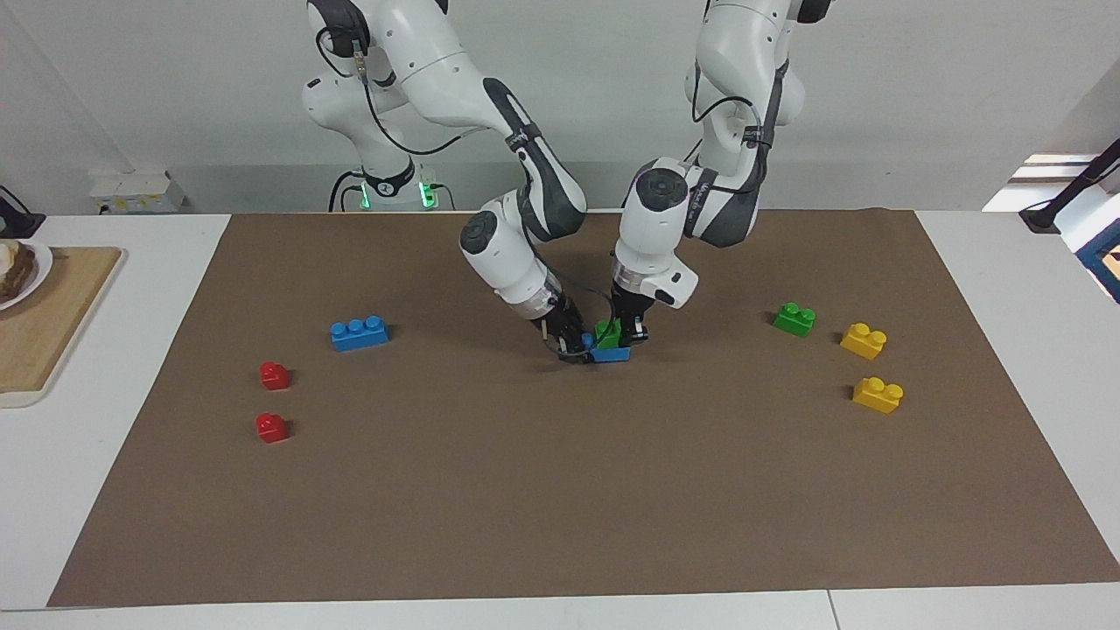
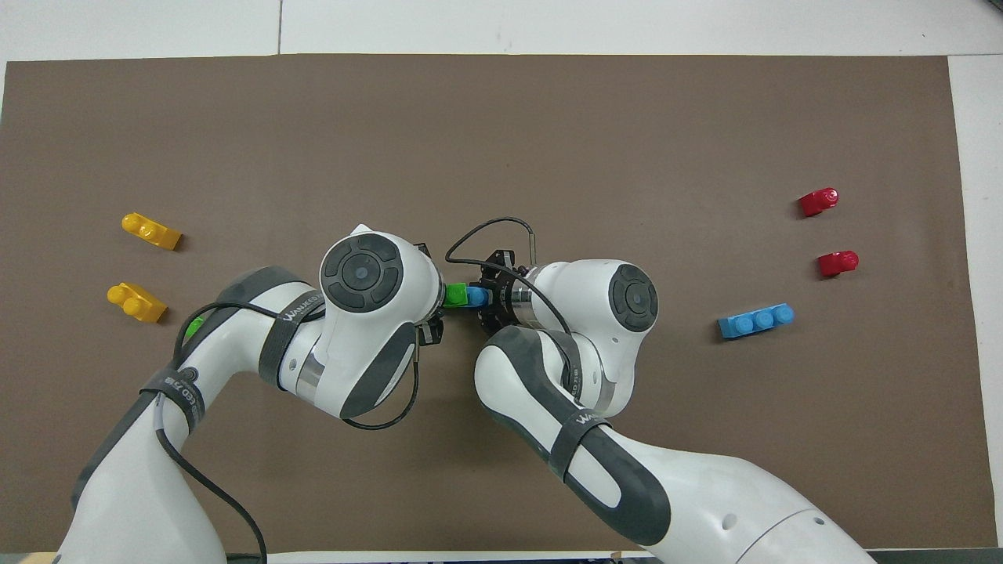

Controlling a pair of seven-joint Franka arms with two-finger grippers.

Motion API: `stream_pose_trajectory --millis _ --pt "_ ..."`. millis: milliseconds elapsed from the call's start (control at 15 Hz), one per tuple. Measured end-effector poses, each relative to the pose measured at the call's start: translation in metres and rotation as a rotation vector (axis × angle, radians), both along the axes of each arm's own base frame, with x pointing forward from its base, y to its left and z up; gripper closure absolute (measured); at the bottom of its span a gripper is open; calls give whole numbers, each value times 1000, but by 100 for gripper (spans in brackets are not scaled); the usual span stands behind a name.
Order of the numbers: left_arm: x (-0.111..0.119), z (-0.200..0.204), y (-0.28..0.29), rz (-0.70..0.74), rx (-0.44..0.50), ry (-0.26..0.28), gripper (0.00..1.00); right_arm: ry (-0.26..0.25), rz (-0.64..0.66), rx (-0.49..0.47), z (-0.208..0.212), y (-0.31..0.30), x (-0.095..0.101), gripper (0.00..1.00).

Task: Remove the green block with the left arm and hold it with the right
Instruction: 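Pull the green brick with the left gripper while the right gripper pulls blue, then set the green brick down with the left gripper while the right gripper sets blue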

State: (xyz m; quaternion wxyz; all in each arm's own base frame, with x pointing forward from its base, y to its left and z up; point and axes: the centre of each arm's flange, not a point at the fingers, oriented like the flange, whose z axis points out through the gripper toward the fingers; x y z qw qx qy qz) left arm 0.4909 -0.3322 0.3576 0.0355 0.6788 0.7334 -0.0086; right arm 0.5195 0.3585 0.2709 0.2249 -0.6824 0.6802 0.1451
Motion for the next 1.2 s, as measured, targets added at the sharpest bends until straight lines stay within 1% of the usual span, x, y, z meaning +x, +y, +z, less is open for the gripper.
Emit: stream_pose_trajectory --millis 200,400,533,667,800,933,1067,1200 --pt "1 43 13 18 -5 -17 65 -1 -1 -1 -2 0 0 65" --pt "3 74 39 -26 10 -13 65 -10 -3 -3 -1 2 -1 65" --pt "16 76 67 -94 20 -13 65 -14 -2 -3 -1 3 -1 65" --pt "36 73 110 -166 30 -13 65 -31 -2 3 4 2 6 65" --pt "53 71 159 -229 39 -13 65 -60 14 3 20 -5 24 65" --pt "66 69 206 -300 46 -15 65 -68 63 -18 43 -27 56 65" --pt "73 68 244 -379 52 -18 65 -54 115 -31 72 -73 92 65" --pt "76 65 271 -477 57 -17 65 -51 156 -15 98 -138 122 65"
